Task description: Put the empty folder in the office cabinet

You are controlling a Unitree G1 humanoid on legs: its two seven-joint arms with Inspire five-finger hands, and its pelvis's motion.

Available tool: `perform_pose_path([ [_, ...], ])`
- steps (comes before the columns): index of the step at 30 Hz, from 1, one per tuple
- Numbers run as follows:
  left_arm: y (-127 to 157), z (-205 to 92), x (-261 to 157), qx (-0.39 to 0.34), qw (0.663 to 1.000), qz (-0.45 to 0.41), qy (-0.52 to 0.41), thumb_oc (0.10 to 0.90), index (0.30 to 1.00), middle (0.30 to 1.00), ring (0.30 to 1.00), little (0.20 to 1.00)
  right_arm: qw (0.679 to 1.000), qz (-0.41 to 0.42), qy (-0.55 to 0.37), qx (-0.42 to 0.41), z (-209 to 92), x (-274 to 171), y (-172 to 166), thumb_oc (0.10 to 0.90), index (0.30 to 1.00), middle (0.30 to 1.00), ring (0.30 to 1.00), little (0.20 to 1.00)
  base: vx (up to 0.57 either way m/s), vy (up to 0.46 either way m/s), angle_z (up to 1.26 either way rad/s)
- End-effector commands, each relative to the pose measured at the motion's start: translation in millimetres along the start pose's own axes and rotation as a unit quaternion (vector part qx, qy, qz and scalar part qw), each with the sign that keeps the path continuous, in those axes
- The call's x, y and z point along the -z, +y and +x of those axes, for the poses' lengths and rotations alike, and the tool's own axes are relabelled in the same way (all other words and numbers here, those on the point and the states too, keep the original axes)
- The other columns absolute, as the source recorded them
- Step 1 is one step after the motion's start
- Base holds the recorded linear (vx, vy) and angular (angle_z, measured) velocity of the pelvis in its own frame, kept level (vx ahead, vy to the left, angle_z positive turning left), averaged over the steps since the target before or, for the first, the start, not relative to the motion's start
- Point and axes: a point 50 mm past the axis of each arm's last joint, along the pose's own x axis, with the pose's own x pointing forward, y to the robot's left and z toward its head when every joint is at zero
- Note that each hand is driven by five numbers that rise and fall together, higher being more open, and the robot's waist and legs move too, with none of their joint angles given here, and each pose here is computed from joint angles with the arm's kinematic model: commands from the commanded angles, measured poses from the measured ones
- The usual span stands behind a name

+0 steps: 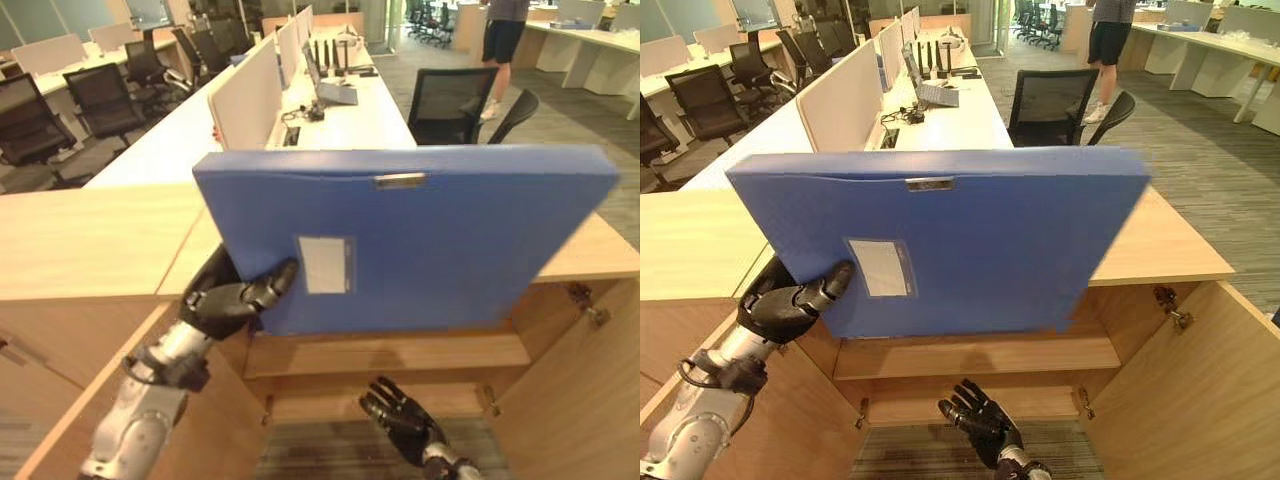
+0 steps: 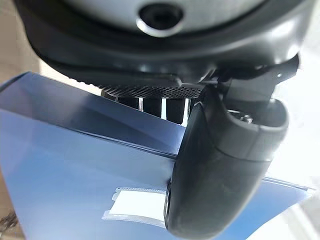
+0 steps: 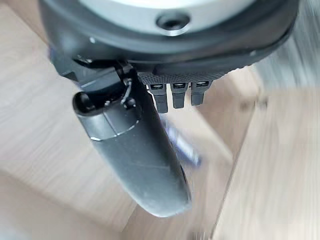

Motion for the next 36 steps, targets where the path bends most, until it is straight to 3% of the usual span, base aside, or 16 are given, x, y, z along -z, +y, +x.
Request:
perform_pose_path([
  [1,-8.2,24.8,-55.2,0.051,0.984,0.067,-0.156,0.400,0.300,0.300,0.300,0.300,0.986,0.040,-0.068,-0.146,19.4,-28.2,50.6,0.800,0.900,0.900,0.900,0.900,0.00,0.000,0.00],
  [15,-3.1,12.1,-26.0,-0.008,0.990,0.030,-0.140,0.400,0.300,0.300,0.300,0.300,0.928,0.087,-0.162,-0.324,16.3,-75.5,130.8,0.800,0.900,0.900,0.900,0.900,-0.01,-0.013,0.05],
  [36,-3.6,-8.9,15.8,-0.046,0.997,-0.023,-0.051,0.400,0.300,0.300,0.300,0.300,0.882,0.114,-0.266,-0.372,5.7,-117.4,162.1,0.800,0.900,0.900,0.900,0.900,0.00,0.000,0.01],
])
